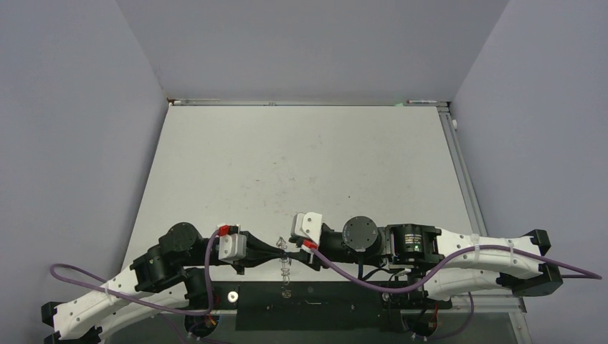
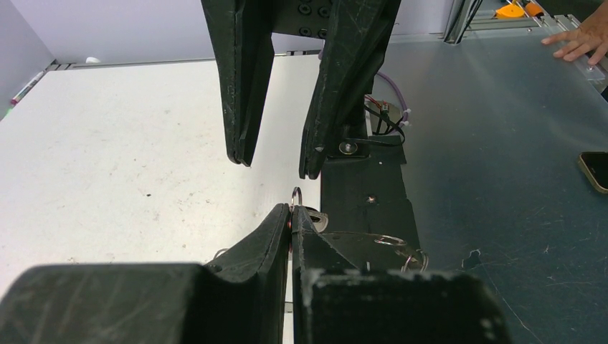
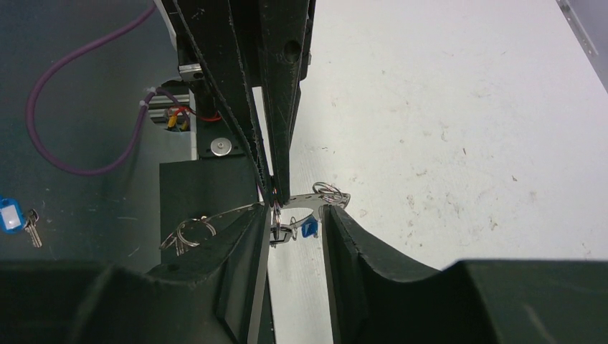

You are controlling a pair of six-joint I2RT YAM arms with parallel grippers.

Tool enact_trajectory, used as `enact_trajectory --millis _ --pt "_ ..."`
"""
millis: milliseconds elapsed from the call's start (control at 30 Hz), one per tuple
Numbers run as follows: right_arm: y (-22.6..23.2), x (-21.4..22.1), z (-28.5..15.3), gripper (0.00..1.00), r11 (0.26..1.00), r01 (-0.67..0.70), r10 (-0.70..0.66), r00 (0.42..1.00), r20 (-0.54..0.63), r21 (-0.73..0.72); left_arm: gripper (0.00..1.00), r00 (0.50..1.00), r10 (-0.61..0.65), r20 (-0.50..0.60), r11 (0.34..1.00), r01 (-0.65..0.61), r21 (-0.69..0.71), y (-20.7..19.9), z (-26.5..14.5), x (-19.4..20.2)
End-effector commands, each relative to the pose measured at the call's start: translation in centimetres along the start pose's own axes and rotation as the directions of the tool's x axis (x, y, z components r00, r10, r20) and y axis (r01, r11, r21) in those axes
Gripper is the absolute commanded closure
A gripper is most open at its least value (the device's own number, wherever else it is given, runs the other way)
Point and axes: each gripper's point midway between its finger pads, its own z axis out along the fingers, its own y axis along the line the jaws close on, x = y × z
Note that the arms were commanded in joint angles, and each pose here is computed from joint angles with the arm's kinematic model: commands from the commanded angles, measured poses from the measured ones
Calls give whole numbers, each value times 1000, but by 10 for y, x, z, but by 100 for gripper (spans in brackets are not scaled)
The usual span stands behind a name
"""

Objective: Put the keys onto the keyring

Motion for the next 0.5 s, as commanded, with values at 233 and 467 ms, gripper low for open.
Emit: enact_trajectory --millis 233,467 --pt "6 4 11 66 999 -14 15 1000 3 -32 100 993 36 110 999 -34 -13 2 -2 -30" --pt "3 8 13 68 999 -15 15 1000 -9 -34 100 993 37 110 999 -36 -13 2 -2 -30"
